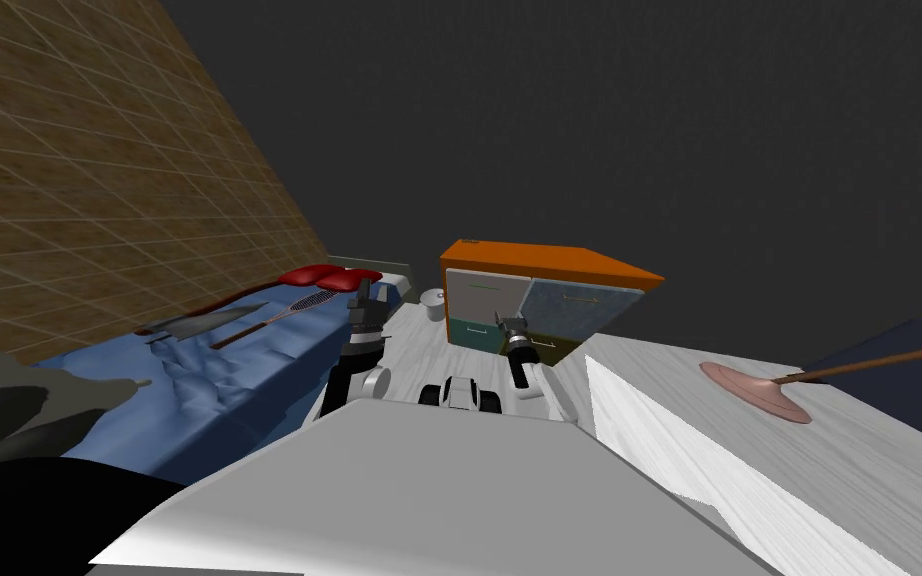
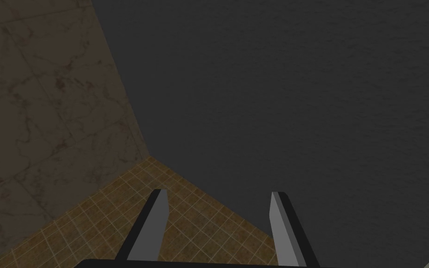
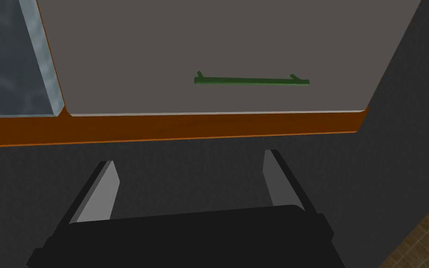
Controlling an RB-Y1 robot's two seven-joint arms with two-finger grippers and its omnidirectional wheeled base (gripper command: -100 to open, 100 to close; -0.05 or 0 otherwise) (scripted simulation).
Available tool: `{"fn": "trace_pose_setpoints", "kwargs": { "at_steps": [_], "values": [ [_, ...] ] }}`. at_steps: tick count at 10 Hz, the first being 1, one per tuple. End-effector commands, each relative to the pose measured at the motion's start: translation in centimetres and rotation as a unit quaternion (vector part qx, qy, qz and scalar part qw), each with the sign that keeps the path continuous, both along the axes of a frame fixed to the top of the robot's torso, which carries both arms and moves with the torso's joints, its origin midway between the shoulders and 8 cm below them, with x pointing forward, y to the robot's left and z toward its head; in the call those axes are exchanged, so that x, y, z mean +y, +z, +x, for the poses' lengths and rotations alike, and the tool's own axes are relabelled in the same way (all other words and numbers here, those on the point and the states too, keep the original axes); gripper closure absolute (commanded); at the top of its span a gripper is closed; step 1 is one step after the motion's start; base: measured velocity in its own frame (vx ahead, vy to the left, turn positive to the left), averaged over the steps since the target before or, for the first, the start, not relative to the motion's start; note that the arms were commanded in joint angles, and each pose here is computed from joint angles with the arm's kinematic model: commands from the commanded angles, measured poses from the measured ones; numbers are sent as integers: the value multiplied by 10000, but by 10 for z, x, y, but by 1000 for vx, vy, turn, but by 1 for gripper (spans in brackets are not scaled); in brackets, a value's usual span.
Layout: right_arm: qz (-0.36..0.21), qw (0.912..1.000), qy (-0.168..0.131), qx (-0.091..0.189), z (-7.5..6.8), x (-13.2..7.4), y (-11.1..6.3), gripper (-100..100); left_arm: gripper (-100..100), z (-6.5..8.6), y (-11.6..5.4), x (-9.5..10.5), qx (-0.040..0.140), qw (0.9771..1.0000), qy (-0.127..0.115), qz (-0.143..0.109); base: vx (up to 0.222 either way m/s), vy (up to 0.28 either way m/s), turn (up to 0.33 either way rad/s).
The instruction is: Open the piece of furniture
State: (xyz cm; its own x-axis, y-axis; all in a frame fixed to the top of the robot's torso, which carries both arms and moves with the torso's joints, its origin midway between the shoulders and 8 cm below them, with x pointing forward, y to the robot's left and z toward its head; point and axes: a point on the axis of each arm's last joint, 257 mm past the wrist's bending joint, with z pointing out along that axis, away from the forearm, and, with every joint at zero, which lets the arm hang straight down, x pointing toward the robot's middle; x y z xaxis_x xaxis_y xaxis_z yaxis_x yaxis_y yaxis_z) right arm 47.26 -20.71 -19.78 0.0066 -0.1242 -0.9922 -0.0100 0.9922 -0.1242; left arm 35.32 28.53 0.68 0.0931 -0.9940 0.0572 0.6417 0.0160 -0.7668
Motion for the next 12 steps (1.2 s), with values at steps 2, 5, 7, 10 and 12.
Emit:
{"fn": "trace_pose_setpoints", "kwargs": {
  "at_steps": [2,5,7,10,12],
  "values": [
    [-961,9949,-249,200,7,-7,-20,-100,0,0,0,0,0,10000,0,0,37,36,49],
    [-1591,9863,-380,227,10,-12,-25,-100,0,0,0,0,0,10000,0,0,39,43,47],
    [-2048,9772,-493,283,13,-16,-30,-100,0,0,0,0,0,10000,0,0,46,37,49],
    [-2862,9548,-703,387,18,-23,-39,-100,0,0,0,0,0,10000,0,0,37,32,54],
    [-3308,9394,-811,400,20,-27,-41,-100,0,0,0,0,0,10000,0,0,39,38,44]
  ]
}}
